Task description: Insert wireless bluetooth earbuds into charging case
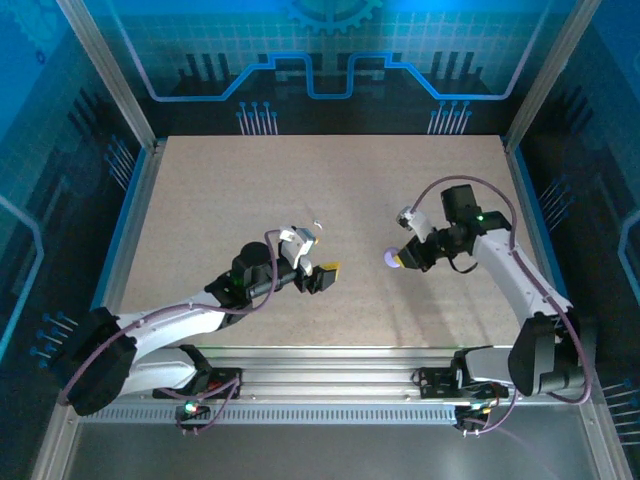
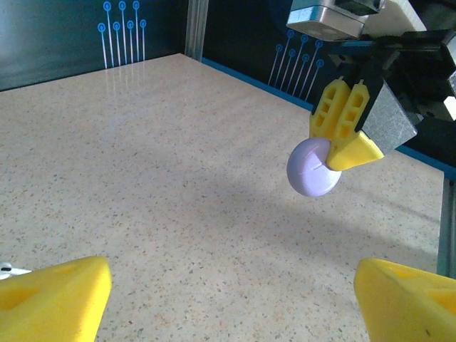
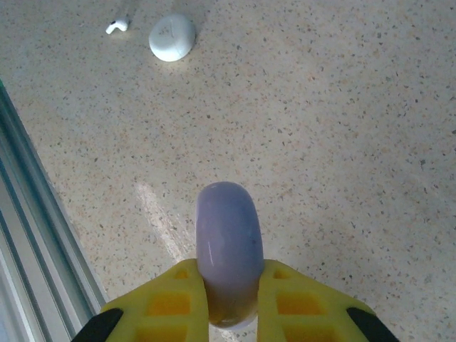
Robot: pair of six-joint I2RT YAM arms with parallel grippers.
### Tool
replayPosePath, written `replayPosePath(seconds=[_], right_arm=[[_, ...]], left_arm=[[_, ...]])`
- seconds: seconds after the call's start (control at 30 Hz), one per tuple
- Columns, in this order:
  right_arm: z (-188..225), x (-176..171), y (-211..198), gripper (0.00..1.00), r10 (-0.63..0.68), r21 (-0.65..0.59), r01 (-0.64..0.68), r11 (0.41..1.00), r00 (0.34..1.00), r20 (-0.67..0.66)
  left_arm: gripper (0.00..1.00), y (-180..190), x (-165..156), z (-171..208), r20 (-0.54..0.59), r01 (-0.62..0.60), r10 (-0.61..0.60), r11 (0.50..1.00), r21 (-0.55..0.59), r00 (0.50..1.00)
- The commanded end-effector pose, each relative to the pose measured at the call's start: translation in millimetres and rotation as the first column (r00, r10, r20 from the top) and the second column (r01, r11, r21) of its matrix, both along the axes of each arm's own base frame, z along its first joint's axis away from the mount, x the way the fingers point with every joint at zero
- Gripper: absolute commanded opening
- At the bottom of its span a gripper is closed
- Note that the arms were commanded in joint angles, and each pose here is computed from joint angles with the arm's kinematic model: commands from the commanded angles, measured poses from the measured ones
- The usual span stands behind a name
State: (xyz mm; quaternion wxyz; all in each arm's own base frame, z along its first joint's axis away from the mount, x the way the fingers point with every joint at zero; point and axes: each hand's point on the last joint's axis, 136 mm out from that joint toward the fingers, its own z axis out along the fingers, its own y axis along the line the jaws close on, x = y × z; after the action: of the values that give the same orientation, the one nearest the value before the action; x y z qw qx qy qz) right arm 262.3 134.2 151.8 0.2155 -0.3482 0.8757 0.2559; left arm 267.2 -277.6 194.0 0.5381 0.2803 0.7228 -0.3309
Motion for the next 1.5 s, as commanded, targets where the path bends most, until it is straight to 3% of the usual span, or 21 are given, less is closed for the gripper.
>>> replayPosePath(seconds=[0.0, 0.37, 0.83, 1.47], right_arm=[[0.6, 2.6, -5.6, 0.10, -0.036, -0.017, 0.036, 0.999, 0.998, -0.047], [-21.0, 17.1, -11.4, 0.11, -0.083, -0.078, 0.073, 0.994, 0.986, -0.142], [-53.6, 39.1, -24.5, 0.11, -0.163, -0.166, 0.116, 0.979, 0.937, -0.308], [-91.6, 74.5, -75.6, 0.12, -0.272, -0.289, 0.148, 0.946, 0.847, -0.457]], left_arm=[[0.89, 0.3, 4.6, 16.4, 0.031, -0.021, 0.020, 1.000, 0.001, 0.999], [0.99, 3.7, 7.3, 12.9, 0.020, -0.043, 0.043, 0.999, 0.030, 0.999], [0.99, 5.1, 8.0, 12.0, 0.015, -0.050, 0.049, 0.997, 0.051, 0.999], [0.99, 1.2, 13.2, 6.7, -0.006, -0.049, 0.050, 0.995, 0.084, 0.999]])
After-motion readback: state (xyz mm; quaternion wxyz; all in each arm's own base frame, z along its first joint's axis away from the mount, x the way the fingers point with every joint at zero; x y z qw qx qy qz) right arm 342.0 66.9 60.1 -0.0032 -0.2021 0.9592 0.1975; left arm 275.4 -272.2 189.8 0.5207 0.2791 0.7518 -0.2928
